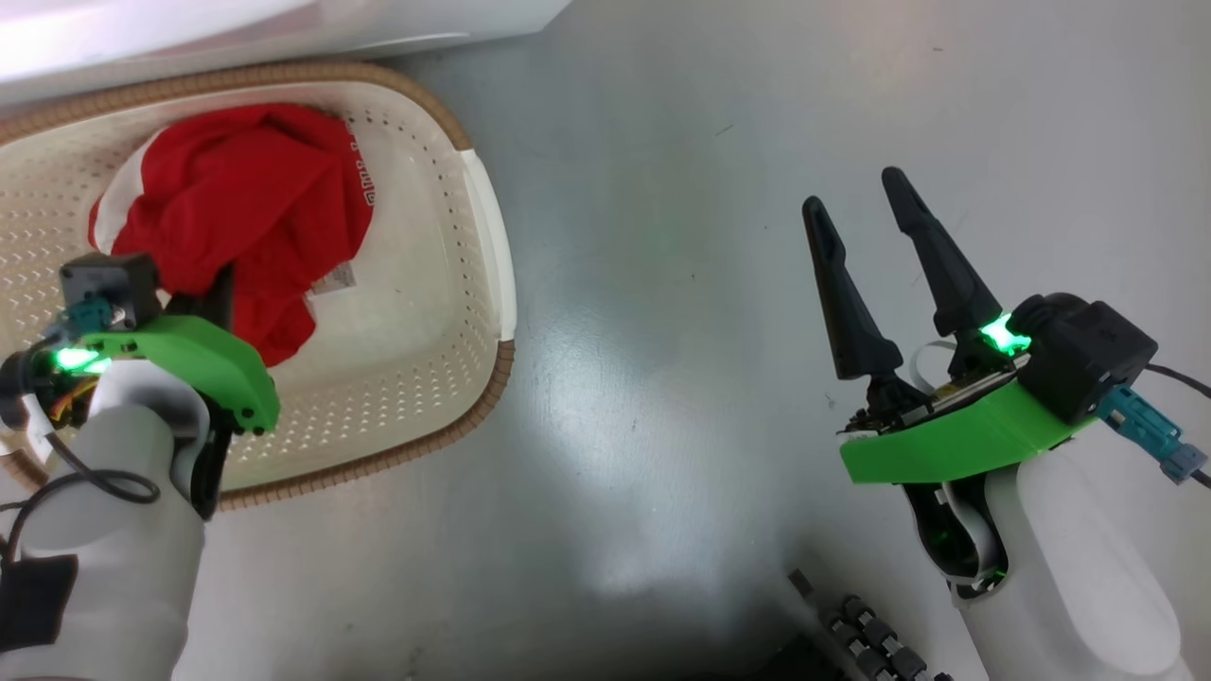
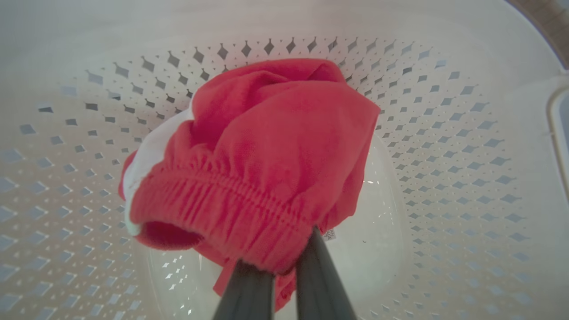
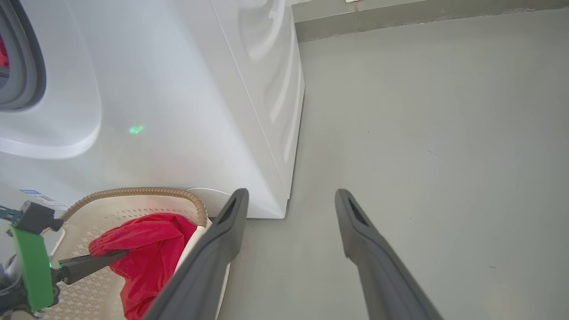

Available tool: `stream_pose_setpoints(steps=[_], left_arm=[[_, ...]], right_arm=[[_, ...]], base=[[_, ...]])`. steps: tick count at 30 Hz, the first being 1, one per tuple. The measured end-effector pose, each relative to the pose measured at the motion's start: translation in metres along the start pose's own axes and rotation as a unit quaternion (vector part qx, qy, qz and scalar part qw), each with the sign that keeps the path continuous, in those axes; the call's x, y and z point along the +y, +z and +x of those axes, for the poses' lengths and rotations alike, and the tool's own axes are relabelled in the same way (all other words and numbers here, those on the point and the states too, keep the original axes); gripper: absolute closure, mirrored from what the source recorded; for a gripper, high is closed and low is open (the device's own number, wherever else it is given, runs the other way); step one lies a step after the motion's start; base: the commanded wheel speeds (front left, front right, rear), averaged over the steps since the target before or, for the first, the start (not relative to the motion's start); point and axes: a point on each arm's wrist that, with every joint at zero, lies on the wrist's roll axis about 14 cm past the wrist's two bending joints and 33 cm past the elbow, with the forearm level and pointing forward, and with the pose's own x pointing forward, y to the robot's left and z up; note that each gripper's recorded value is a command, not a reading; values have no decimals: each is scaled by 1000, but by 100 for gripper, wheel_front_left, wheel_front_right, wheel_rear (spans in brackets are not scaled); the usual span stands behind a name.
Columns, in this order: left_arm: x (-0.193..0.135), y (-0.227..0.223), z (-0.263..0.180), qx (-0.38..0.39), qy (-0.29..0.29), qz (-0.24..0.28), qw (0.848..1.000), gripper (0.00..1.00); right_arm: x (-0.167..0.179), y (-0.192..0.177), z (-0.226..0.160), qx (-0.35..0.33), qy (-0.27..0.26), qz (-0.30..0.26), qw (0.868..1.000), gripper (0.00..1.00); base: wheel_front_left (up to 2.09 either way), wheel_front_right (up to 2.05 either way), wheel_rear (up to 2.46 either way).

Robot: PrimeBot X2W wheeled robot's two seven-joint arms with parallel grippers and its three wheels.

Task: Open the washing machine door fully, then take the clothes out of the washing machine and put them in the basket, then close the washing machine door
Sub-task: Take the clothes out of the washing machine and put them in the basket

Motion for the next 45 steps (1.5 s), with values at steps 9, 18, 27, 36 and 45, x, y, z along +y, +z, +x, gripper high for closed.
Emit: stream_pose_setpoints(steps=[9, 18, 27, 36, 45], left_arm=[[1, 5, -3, -1, 3, -8, 1000, 0], [-1, 31, -22, -32, 7, -20, 999, 0], [-5, 63, -57, -86, 11, -43, 995, 0], [-13, 92, -109, -148, 10, -39, 988, 0], [-16, 122, -169, -225, 21, -29, 974, 0]], right_arm=[[3, 9, 3, -12, 5, -1, 1000, 0], [7, 30, -1, -33, 7, -3, 999, 0], [10, 55, -17, -57, 4, -9, 998, 0], [14, 70, -48, -68, -1, -10, 998, 0], [24, 87, -78, -89, 5, -8, 996, 0]], base=[[0, 0, 0], [0, 0, 0], [0, 0, 0], [0, 0, 0], [0, 0, 0]])
